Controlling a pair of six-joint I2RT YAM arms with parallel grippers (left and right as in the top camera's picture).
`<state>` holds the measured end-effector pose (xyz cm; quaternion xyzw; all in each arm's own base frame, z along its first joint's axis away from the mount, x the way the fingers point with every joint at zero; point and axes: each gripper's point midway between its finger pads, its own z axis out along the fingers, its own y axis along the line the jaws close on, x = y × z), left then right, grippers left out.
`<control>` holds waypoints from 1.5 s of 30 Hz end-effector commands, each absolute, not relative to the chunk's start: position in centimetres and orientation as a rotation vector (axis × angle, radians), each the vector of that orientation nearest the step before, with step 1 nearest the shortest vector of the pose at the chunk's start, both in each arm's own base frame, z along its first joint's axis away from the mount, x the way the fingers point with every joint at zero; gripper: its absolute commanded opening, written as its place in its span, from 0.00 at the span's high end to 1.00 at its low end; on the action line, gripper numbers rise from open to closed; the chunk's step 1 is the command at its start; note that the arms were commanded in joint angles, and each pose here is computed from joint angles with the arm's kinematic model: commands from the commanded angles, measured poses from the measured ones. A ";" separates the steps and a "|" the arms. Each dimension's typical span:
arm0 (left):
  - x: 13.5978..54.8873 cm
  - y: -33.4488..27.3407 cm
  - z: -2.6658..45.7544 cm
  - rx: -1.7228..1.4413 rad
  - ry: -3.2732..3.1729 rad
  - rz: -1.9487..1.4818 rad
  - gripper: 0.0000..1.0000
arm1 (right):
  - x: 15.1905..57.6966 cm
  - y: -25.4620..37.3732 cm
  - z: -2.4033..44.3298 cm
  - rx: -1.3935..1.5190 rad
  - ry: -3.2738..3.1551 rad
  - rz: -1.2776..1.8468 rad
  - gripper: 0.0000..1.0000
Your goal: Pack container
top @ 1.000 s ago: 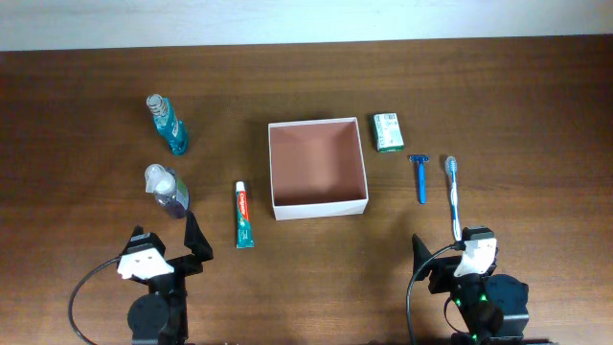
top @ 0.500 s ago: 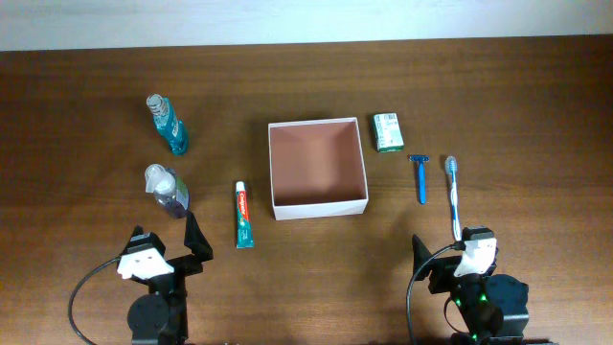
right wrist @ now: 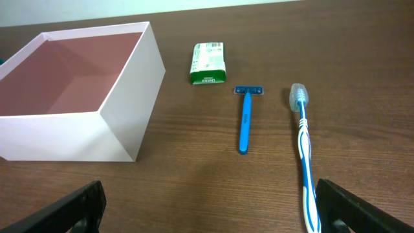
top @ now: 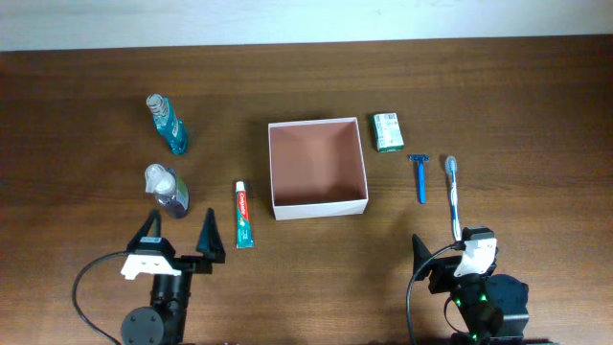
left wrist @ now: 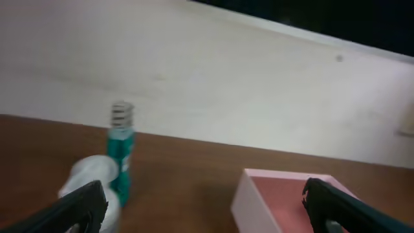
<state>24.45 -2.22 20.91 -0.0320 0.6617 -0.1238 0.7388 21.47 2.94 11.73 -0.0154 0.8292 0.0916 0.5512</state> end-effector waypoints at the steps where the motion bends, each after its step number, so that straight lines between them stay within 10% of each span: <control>1: 23.3 -3.5 25.0 0.064 1.382 -0.252 0.01 | 21.4 3.2 11.4 -0.040 1.971 0.234 0.01; 18: 30.2 -4.0 33.1 0.169 1.928 -0.188 0.01 | 21.4 3.2 11.4 -0.040 1.971 0.234 0.01; 45: 37.2 4.7 21.6 -0.380 2.604 -0.116 0.00 | 21.4 3.2 11.4 -0.040 1.971 0.234 0.01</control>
